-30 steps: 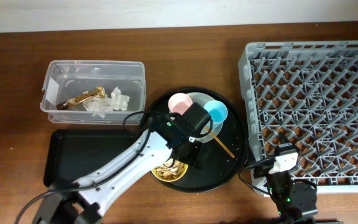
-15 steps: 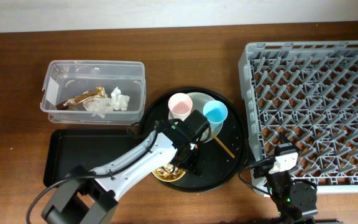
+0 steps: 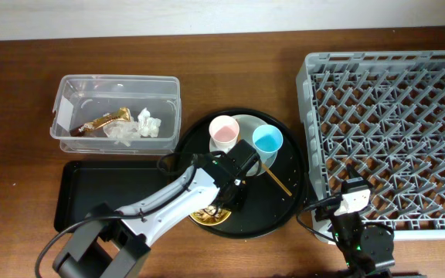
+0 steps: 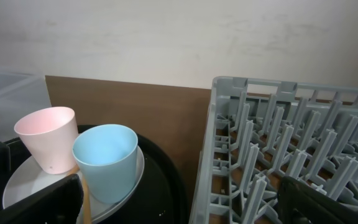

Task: Sort waste into correct bins and load items into the dishwasher rack
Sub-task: 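Grasp the rim of the yellow bowl with the left gripper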

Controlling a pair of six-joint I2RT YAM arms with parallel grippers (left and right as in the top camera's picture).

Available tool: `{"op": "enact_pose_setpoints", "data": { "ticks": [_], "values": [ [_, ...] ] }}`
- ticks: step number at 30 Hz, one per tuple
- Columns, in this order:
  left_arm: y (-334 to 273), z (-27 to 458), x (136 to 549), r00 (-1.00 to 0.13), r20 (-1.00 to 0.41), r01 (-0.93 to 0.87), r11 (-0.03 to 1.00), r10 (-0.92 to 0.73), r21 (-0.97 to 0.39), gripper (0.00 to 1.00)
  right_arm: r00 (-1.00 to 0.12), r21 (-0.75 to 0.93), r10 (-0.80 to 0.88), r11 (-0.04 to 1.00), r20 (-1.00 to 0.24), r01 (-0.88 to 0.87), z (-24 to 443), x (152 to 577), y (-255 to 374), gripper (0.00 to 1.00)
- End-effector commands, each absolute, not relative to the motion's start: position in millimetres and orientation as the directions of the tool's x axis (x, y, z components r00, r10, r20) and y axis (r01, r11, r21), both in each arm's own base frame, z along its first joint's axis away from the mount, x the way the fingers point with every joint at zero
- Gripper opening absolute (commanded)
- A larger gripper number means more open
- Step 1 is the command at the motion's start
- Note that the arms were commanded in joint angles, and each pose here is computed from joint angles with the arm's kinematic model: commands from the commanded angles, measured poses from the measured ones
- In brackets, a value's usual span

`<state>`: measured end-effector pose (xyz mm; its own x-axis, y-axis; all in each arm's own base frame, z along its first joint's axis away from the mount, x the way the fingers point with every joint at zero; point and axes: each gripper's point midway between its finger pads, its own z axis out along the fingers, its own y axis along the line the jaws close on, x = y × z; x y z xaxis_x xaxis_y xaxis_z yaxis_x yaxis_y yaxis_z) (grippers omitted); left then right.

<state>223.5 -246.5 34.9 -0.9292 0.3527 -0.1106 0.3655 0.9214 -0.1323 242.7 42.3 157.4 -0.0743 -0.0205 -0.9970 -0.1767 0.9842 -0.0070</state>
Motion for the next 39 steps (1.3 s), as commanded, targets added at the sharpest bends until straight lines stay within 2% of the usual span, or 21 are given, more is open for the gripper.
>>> {"op": "enact_pose_setpoints", "data": {
  "ticks": [1,11,16,26,27,28,29,35,39],
  "values": [
    [-239,28,223,-0.93,-0.108,0.363,0.927,0.353,-0.093,0.3,-0.077,-0.01,-0.023,0.987,-0.997,-0.163,155,243,39,0.98],
    [-246,25,220,-0.915,-0.149,0.384,0.922,0.374,-0.048,0.29,-0.077,-0.01,-0.023,0.987,-0.997,-0.163,155,243,39,0.98],
    [-246,25,220,-0.915,-0.149,0.385,0.922,0.375,-0.048,0.16,-0.077,-0.01,-0.023,0.987,-0.997,-0.163,155,243,39,0.98],
    [-243,26,227,-0.917,-0.18,0.363,0.932,0.355,-0.013,0.15,-0.077,-0.01,-0.023,0.987,-0.997,-0.163,155,243,39,0.99],
    [-243,26,228,-0.917,-0.18,0.364,0.931,0.355,-0.013,0.1,-0.077,-0.01,-0.023,0.987,-0.997,-0.163,155,243,39,0.98],
    [-243,26,227,-0.917,-0.18,0.364,0.932,0.355,-0.013,0.02,-0.077,-0.01,-0.023,0.987,-0.997,-0.163,155,243,39,0.98],
    [-243,26,227,-0.917,-0.18,0.364,0.932,0.355,-0.013,0.01,-0.077,-0.01,-0.023,0.987,-0.997,-0.163,155,243,39,0.98],
    [-243,27,229,-0.916,-0.187,0.362,0.932,0.354,-0.011,0.0,-0.077,-0.01,-0.023,0.987,-0.997,-0.163,155,243,39,0.98],
    [-239,47,236,-0.905,-0.248,0.354,0.935,0.345,0.008,0.01,-0.077,-0.01,-0.023,0.987,-0.997,-0.163,155,243,39,0.98]
  ]
}}
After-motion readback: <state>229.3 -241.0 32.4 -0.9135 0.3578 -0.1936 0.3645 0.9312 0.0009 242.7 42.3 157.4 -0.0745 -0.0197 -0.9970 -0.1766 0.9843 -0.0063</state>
